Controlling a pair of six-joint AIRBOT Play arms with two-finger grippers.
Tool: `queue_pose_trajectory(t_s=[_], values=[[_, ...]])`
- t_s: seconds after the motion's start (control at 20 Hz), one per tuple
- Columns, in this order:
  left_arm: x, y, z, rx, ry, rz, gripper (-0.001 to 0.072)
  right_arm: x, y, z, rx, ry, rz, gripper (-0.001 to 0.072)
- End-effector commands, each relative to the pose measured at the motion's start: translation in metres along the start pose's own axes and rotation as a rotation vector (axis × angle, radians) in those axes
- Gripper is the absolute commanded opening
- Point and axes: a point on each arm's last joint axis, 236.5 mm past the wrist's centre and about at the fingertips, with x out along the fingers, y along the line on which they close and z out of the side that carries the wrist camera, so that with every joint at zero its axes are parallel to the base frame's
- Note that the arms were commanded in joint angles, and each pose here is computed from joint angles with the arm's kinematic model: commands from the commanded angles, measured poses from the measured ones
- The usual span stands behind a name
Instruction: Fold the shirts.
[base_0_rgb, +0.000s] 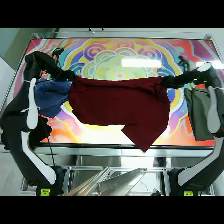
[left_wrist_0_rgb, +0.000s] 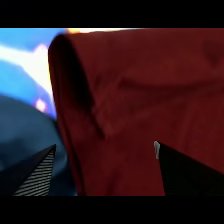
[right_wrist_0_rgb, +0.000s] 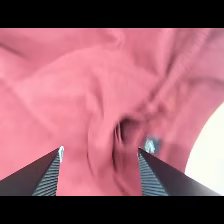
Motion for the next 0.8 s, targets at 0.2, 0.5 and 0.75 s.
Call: queue_pose_trajectory(t_s=[0.2, 0.5, 0.75], values=[[-0.001, -0.02, -0.123, -0.113, 0.149, -0.185, 0.069, -0.087, -0.012, -0.069, 0.165, 0.135, 0.072, 0.0484], [0.033, -0.013, -0.136, -0.121, 0.067, -0.193, 0.0642, -0.093, -0.023, -0.146, 0.366, 0.189, 0.105, 0.0485], [0.053, -0.021, -0.162, -0.101, 0.135, -0.22, 0.0642, -0.067, -0.019, -0.21, 0.507, 0.231, 0.127, 0.0485]])
